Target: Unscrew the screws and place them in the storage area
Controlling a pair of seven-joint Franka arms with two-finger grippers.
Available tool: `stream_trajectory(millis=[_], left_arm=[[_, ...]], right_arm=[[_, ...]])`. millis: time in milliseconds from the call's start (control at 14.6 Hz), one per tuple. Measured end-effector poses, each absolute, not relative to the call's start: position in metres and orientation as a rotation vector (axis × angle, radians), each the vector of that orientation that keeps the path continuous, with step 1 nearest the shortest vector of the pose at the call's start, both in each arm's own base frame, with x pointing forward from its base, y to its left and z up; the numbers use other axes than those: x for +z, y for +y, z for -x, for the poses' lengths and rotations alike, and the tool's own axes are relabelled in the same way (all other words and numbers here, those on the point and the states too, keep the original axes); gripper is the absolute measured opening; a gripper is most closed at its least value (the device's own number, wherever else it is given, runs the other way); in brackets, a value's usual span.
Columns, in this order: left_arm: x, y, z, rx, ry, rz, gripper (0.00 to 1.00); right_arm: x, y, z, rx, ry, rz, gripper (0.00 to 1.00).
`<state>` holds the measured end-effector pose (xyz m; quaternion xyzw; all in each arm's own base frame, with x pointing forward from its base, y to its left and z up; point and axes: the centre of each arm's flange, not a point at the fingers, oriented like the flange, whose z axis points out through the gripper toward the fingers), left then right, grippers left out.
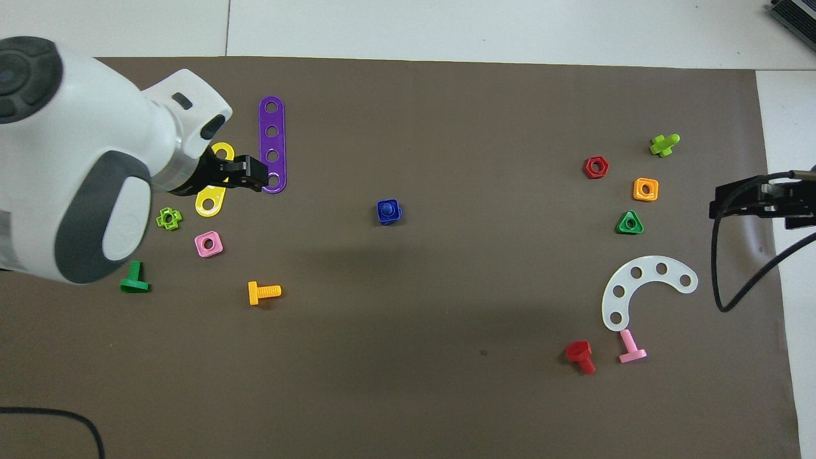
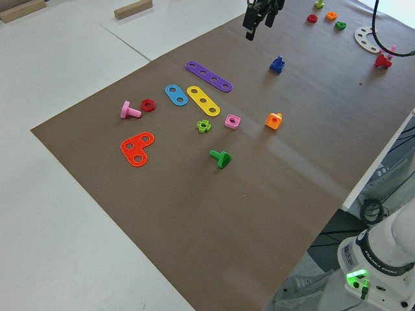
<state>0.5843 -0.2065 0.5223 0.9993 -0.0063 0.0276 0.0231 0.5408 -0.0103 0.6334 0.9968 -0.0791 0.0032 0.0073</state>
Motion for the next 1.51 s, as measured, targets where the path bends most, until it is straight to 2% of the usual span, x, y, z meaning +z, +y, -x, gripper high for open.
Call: stream_trajectory(millis=[411,821,1505], left_arm=[[0.464,-0.285,-0.589,0.139,-0.005,-3.056,0.93],[0.375,-0.369,-0.583,0.158,-0.075,-3.047,0.89],[0.331,-0.395,-0.569,0.173,-0.138,-3.040,0.78]], right_arm=[[0.633,-0.010,-0.541,0.009,-0.247,-3.117,1.00],[0.633,-0.010,-0.541,0.010,-0.247,-3.117,1.00],[0.633,-0.010,-0.541,0.009,-0.247,-3.117,1.00]])
